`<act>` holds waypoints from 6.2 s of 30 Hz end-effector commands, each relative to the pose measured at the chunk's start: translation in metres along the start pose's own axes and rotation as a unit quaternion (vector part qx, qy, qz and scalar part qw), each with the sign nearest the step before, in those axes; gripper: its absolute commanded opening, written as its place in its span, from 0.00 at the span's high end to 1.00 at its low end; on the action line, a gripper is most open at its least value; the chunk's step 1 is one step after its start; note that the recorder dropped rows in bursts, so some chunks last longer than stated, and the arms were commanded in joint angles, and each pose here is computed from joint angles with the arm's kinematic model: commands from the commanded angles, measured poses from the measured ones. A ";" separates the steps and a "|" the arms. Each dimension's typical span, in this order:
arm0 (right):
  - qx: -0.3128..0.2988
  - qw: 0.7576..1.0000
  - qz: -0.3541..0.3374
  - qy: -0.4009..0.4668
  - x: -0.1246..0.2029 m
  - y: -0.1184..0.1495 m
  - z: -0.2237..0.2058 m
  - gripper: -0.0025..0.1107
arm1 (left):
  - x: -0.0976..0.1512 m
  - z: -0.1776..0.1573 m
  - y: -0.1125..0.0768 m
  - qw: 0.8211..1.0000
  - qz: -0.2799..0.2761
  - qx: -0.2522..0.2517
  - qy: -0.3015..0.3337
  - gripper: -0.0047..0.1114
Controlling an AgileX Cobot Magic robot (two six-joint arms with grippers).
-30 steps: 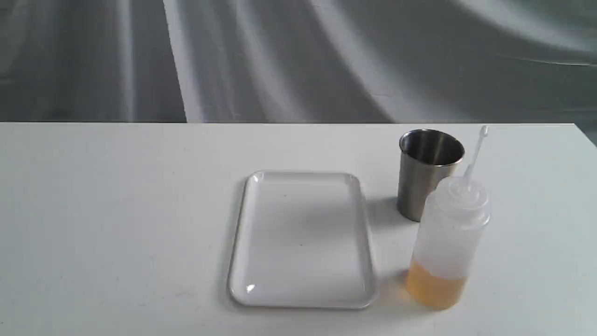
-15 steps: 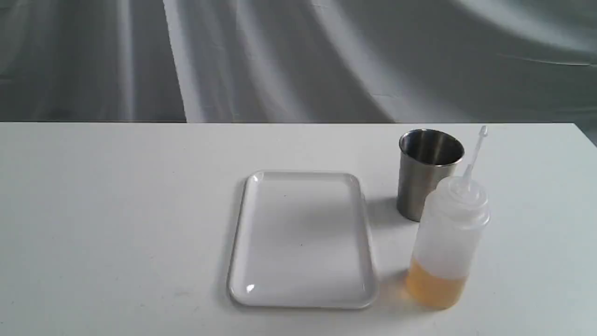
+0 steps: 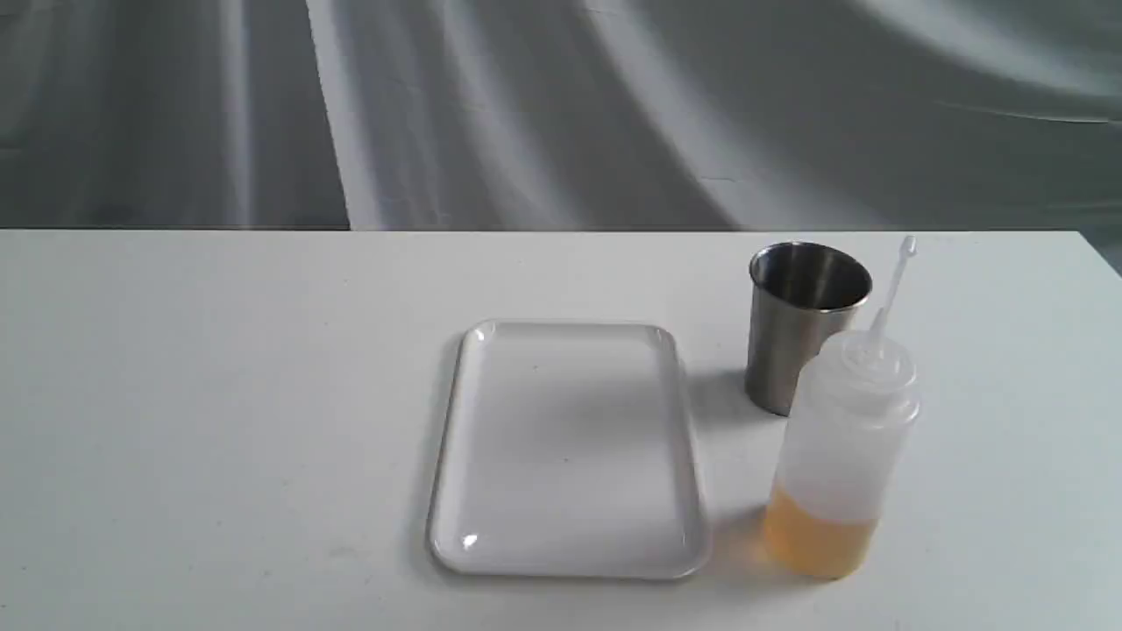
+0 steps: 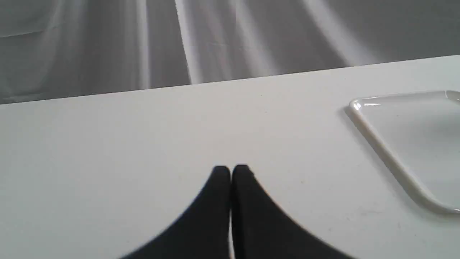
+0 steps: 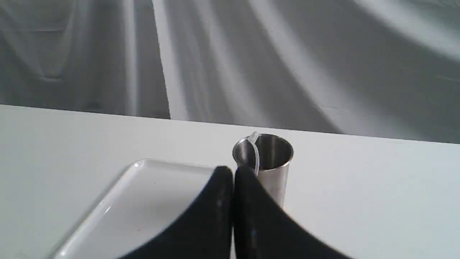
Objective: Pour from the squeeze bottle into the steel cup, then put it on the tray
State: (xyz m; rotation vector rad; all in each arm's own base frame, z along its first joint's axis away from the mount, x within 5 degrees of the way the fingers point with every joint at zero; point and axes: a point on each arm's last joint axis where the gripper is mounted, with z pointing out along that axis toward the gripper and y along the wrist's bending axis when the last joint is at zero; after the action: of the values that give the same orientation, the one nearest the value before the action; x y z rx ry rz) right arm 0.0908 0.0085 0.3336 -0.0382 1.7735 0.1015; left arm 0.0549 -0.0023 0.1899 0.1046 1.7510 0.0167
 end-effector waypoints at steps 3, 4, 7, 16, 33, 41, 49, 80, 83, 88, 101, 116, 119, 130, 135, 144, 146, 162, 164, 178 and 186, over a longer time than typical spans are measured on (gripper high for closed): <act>-0.001 1.000 -0.015 -0.009 -0.006 0.001 0.014 0.98 | 0.001 0.000 0.000 1.000 -0.002 0.003 -0.003 0.96; -0.001 1.000 -0.023 -0.002 -0.005 0.002 0.017 0.98 | 0.001 0.000 0.000 1.000 -0.002 0.003 -0.003 0.96; -0.005 0.999 -0.049 0.019 -0.003 0.004 0.028 0.98 | 0.001 0.000 0.000 1.000 -0.002 0.003 -0.003 0.96; -0.052 0.989 -0.085 0.105 0.023 0.023 0.083 0.98 | 0.001 0.000 0.000 1.000 -0.001 0.003 -0.003 0.96; -0.096 0.983 -0.035 0.155 0.118 0.028 0.089 0.98 | 0.001 0.000 0.000 1.000 -0.002 0.003 -0.003 0.96; -0.054 0.987 -0.017 0.154 0.133 0.021 0.110 0.98 | 0.001 0.000 0.000 1.000 -0.001 0.003 -0.003 0.96; -0.028 0.982 -0.038 0.181 0.152 0.019 0.128 0.98 | 0.001 0.000 0.000 1.000 -0.002 0.003 -0.003 0.96; -0.027 0.978 -0.040 0.201 0.159 0.019 0.131 0.36 | 0.001 0.000 0.000 1.000 -0.002 0.003 -0.003 0.96; -0.025 0.979 -0.034 0.201 0.159 0.019 0.131 0.21 | 0.001 0.000 0.000 1.000 -0.002 0.003 -0.003 0.96; -0.034 0.979 -0.048 0.196 0.158 0.020 0.131 0.15 | 0.001 0.000 0.000 1.000 -0.001 0.003 -0.003 0.96; -0.028 0.981 -0.048 0.186 0.161 0.019 0.136 0.15 | 0.001 0.000 0.000 1.000 -0.002 0.003 -0.003 0.96; -0.006 0.983 -0.046 0.177 0.173 0.016 0.149 0.15 | 0.001 0.000 0.000 1.000 -0.001 0.003 -0.003 0.96; -0.006 0.983 -0.047 0.179 0.174 0.017 0.154 0.15 | 0.001 0.000 0.000 1.000 -0.001 0.003 -0.003 0.96; 0.009 0.984 -0.039 0.175 0.174 0.019 0.175 0.15 | 0.001 0.000 0.000 1.000 -0.002 0.003 -0.003 0.96; 0.012 0.983 -0.037 0.177 0.175 0.020 0.188 0.16 | 0.001 0.000 0.000 1.000 0.000 0.003 -0.003 0.96; 0.017 0.984 -0.032 0.173 0.175 0.024 0.212 0.16 | 0.001 0.000 0.000 1.000 -0.002 0.003 -0.003 0.96; 0.023 0.985 -0.025 0.169 0.175 0.024 0.215 0.16 | 0.001 0.000 0.000 1.000 -0.002 0.003 -0.003 0.96; 0.036 0.986 -0.028 0.162 0.183 0.021 0.219 0.16 | 0.001 0.000 0.000 1.000 -0.001 0.003 -0.003 0.96; 0.037 0.986 -0.027 0.162 0.183 0.021 0.219 0.17 | 0.001 0.000 0.000 1.000 -0.001 0.003 -0.003 0.96; 0.027 0.985 -0.034 0.169 0.184 0.023 0.219 0.70 | 0.001 0.000 0.000 1.000 -0.002 0.003 -0.003 0.96; 0.015 0.984 -0.036 0.174 0.178 0.024 0.210 0.84 | 0.001 0.000 0.000 1.000 0.000 0.003 -0.003 0.96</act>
State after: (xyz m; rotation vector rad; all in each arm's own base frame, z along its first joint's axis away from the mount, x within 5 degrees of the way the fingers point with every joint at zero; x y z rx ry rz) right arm 0.2604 0.0577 0.1138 -0.0908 2.1309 0.0089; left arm 0.0549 -0.0023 0.1899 0.1046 1.7510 0.0167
